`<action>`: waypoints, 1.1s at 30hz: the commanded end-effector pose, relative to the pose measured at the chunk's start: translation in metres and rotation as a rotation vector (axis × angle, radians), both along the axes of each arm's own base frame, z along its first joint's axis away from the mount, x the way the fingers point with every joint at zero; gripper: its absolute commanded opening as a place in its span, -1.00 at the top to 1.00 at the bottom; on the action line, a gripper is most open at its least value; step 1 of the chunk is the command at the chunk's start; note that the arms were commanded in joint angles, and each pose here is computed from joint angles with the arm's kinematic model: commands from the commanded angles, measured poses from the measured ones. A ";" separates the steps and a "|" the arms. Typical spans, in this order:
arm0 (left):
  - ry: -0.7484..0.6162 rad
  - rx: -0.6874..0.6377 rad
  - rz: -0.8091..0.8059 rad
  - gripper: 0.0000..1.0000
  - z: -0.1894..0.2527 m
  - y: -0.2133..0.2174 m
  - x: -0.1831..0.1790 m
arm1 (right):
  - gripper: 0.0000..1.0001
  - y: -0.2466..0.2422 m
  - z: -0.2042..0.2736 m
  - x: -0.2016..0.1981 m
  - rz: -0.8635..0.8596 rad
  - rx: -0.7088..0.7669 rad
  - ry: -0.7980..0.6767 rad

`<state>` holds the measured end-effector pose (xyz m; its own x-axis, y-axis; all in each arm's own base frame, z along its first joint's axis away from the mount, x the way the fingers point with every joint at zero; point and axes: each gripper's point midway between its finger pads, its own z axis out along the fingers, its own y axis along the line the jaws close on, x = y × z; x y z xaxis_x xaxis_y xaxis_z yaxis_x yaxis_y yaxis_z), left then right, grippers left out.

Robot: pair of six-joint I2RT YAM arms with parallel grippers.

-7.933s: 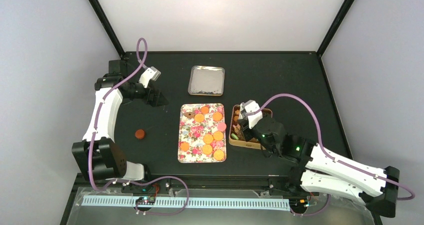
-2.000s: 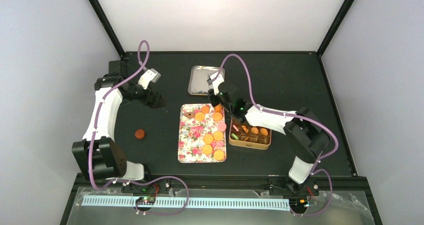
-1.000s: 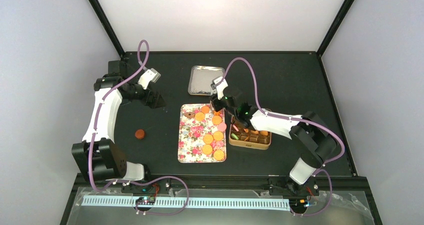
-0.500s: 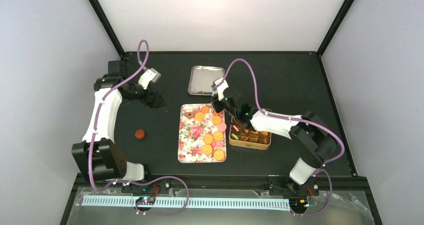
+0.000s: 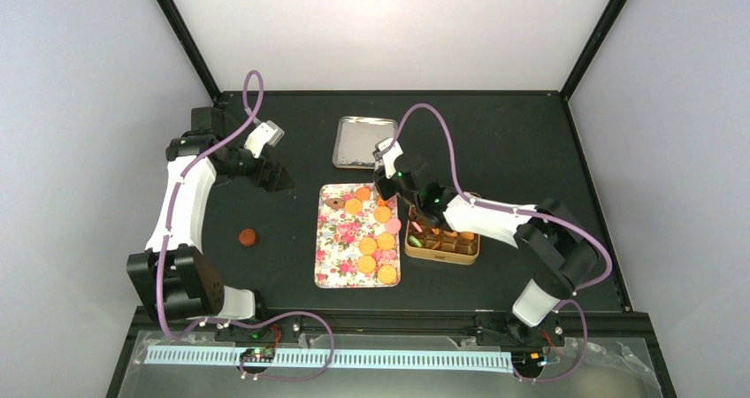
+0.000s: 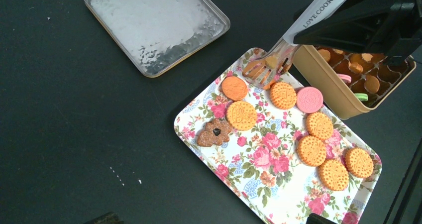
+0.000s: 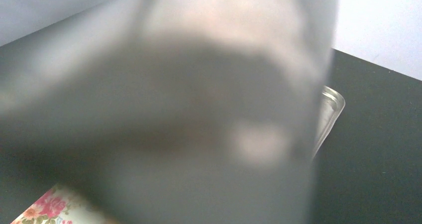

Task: Pack the cookies
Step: Pick up the fake cookies from the plate, then place the fake cookies in the empty pocket of the box.

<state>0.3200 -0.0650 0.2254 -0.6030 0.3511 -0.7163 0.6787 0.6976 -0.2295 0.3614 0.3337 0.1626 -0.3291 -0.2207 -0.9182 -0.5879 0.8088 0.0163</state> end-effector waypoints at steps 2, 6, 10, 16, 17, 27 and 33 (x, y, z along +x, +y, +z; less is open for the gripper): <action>-0.046 -0.006 -0.017 -0.97 0.016 -0.001 -0.001 | 0.98 0.000 0.068 -0.001 0.004 0.073 -0.124; -0.047 -0.008 -0.017 -0.98 0.017 -0.001 -0.001 | 0.98 -0.008 0.089 -0.007 0.000 0.101 -0.158; -0.050 -0.007 -0.018 -0.98 0.017 -0.001 -0.001 | 0.98 -0.021 0.104 -0.016 -0.013 0.116 -0.184; -0.047 -0.015 -0.022 -0.97 0.016 -0.003 -0.001 | 0.98 -0.063 0.124 -0.042 -0.074 0.114 -0.199; -0.046 -0.022 -0.025 -0.98 0.016 -0.003 -0.002 | 0.98 -0.071 0.124 -0.047 -0.084 0.106 -0.195; -0.032 -0.058 -0.046 -0.98 0.011 -0.009 -0.005 | 0.98 -0.140 0.108 -0.097 -0.167 0.016 -0.097; -0.028 -0.065 -0.045 -0.98 0.008 -0.009 -0.004 | 0.98 -0.166 0.089 -0.116 -0.210 -0.031 -0.006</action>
